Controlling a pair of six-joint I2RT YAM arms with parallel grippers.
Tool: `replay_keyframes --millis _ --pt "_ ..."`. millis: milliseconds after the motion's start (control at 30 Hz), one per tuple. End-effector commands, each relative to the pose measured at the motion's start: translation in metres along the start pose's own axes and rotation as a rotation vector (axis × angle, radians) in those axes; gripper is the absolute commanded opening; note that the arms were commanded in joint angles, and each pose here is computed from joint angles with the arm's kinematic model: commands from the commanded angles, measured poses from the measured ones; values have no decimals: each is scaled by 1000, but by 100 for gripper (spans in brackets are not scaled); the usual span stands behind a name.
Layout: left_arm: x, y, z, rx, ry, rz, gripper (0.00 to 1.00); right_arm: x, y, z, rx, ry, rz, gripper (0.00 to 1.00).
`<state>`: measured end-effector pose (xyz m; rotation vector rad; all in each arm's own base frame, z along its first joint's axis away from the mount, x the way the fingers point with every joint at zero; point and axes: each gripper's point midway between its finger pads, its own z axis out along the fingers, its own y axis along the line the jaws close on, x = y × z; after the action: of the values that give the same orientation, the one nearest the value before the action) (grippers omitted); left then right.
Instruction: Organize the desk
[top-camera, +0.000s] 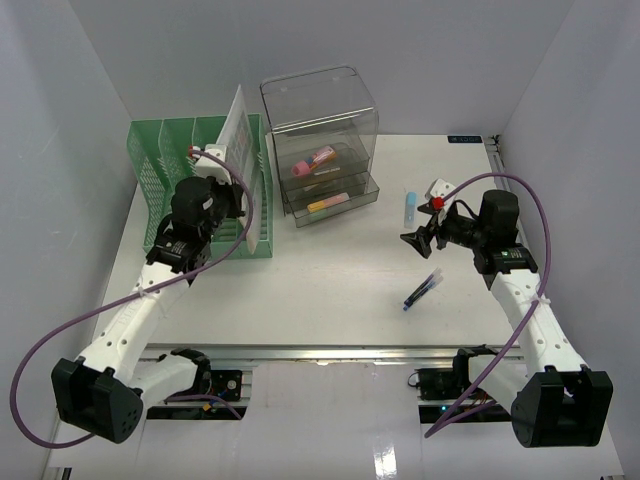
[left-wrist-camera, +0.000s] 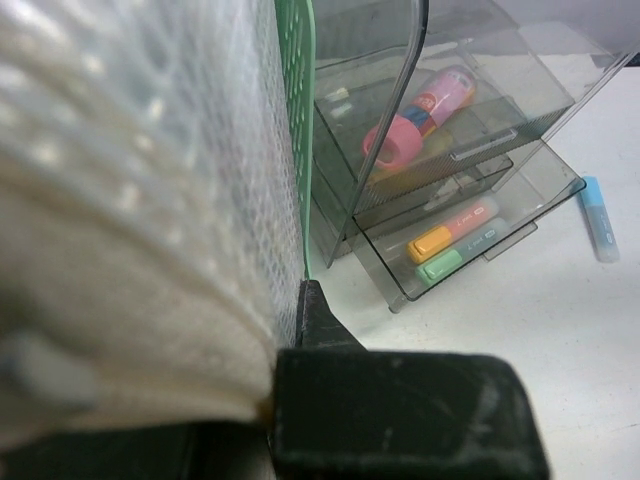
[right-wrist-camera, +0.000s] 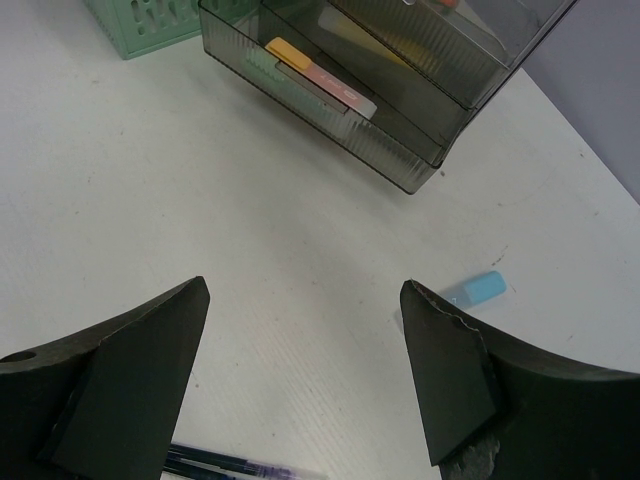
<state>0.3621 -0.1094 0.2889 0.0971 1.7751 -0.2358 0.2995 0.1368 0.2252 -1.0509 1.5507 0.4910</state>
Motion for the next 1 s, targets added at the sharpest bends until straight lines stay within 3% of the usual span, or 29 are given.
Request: replay_keyframes --millis 0,300,800,833,867,900,967 --pt "-47 1 -5 40 -172 6 0 -6 2 -1 -11 -35 -22 84" --pt "-72 3 5 58 -229 55 0 -5 5 0 -22 -37 -13 84" --pt "-6 8 7 102 -138 55 0 -1 6 0 -30 -33 -9 84" --pt "-2 9 6 95 -132 46 3 -1 7 0 -32 -32 -7 84" --pt "1 11 4 87 -126 38 17 0 7 0 -32 -29 -4 84" --pt "3 12 2 79 -122 30 44 2 6 1 -32 -24 3 85" --pt "7 13 -1 76 -111 12 62 2 5 1 -28 -18 16 86"
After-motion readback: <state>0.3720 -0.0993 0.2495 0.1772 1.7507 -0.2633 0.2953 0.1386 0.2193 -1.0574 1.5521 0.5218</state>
